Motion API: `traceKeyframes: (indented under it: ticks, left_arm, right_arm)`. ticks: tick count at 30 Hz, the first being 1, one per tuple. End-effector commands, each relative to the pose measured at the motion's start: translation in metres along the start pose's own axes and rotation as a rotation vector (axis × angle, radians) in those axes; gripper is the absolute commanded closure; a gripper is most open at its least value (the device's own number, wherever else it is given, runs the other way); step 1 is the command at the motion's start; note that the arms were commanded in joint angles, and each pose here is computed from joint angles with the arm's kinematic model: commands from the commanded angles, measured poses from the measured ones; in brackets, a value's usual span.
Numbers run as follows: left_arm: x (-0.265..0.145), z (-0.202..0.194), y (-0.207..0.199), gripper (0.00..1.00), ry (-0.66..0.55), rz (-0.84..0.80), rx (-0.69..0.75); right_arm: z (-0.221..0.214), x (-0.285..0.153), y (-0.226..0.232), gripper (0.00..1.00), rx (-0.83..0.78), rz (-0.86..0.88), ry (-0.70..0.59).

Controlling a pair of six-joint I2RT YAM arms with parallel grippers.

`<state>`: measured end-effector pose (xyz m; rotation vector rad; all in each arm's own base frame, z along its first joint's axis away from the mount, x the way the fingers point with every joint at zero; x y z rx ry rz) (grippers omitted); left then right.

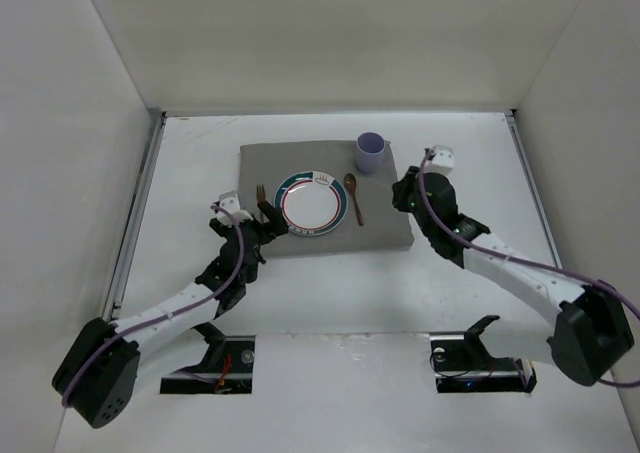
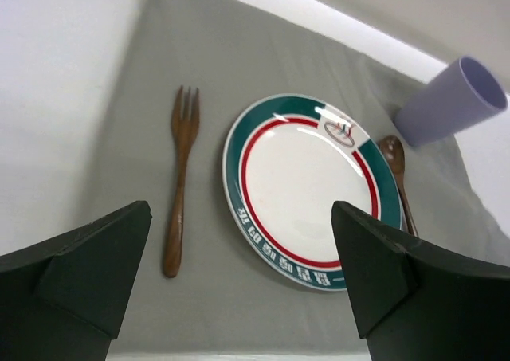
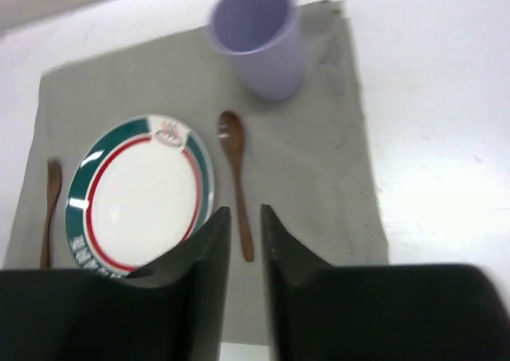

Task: Set the dinner table for one person

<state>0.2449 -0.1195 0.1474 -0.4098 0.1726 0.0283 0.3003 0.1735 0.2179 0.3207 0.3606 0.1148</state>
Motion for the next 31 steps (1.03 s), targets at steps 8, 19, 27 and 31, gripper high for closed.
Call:
traceKeyframes:
  ticks: [8,19,27,31]
  left_arm:
    - [-0.033,0.047,0.056,0.0,-0.111,0.321,-0.093]
    - [-0.04,0.033,0.111,0.0,0.055,0.62,-0.183]
    - [-0.026,0.036,0.102,0.0,0.088,0.593,-0.201]
    - [-0.009,0.04,0.093,0.0,0.1,0.58,-0.166]
  right_arm:
    - [-0.014,-0.021,-0.098,0.68,0.396,-0.225,-0.23]
    - [-0.031,-0.007,-0.104,0.31,0.457,-0.225,-0.209]
    - [-0.028,-0.01,-0.099,0.31,0.455,-0.19,-0.21]
    - [-0.026,-0.011,-0.099,0.31,0.447,-0.188,-0.217]
Point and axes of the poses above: each gripper's point midway between its finger pads, its own x axis out along the fingers, its own y axis along the line the jaws close on, z = x × y, the point moved 6 cm from there along -x, back along the fingers
